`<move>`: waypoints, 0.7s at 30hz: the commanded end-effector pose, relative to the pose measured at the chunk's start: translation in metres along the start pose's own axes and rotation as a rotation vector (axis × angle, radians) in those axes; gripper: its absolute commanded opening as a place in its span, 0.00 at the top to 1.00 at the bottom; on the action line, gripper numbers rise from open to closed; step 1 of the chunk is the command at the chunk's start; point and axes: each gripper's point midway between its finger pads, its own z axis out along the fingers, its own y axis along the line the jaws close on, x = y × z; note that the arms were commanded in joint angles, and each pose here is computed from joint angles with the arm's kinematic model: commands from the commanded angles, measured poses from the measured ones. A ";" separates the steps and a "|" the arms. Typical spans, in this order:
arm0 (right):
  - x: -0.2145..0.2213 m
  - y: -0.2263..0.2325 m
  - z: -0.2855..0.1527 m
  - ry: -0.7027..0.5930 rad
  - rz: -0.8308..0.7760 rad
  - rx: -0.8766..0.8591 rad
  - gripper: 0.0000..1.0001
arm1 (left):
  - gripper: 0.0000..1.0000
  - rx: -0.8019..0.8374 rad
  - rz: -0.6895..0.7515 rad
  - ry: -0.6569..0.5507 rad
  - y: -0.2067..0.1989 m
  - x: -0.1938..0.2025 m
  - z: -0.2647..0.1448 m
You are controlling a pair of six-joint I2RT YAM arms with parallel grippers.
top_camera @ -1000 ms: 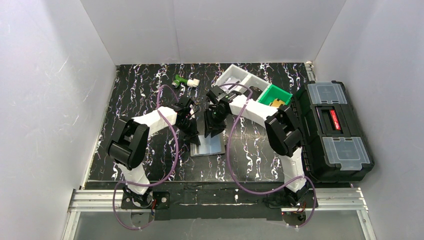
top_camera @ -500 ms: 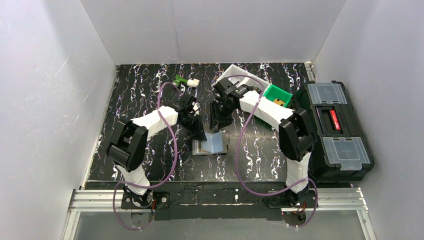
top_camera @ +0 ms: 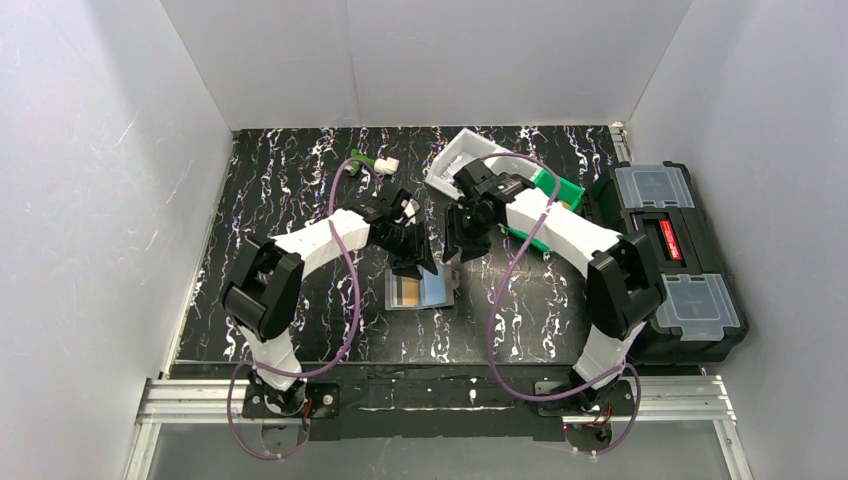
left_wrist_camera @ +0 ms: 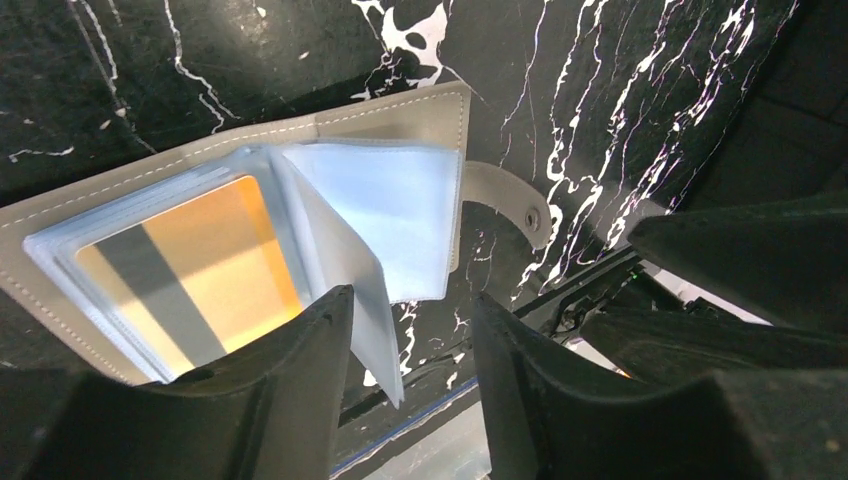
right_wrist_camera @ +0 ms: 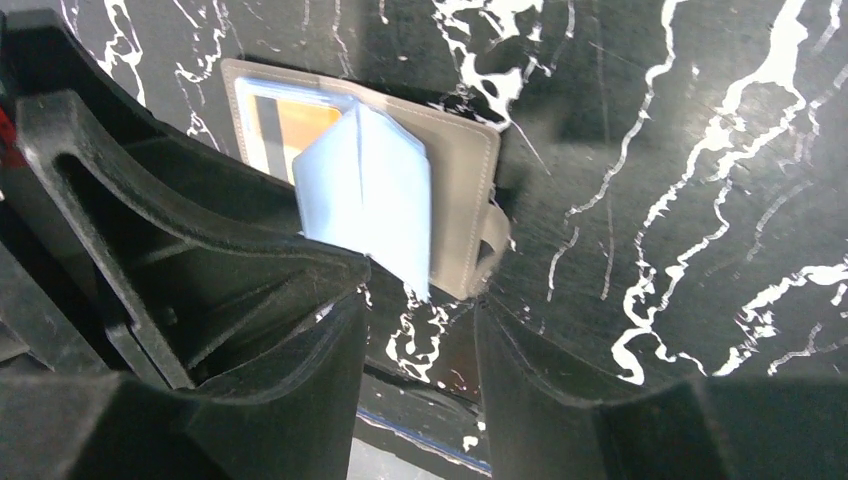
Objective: Take the credit cards out of the card holder
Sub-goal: Remove the credit card from the card holder.
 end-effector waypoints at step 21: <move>0.006 -0.018 -0.023 -0.059 0.046 -0.047 0.48 | 0.36 0.002 0.000 0.015 -0.017 -0.009 0.015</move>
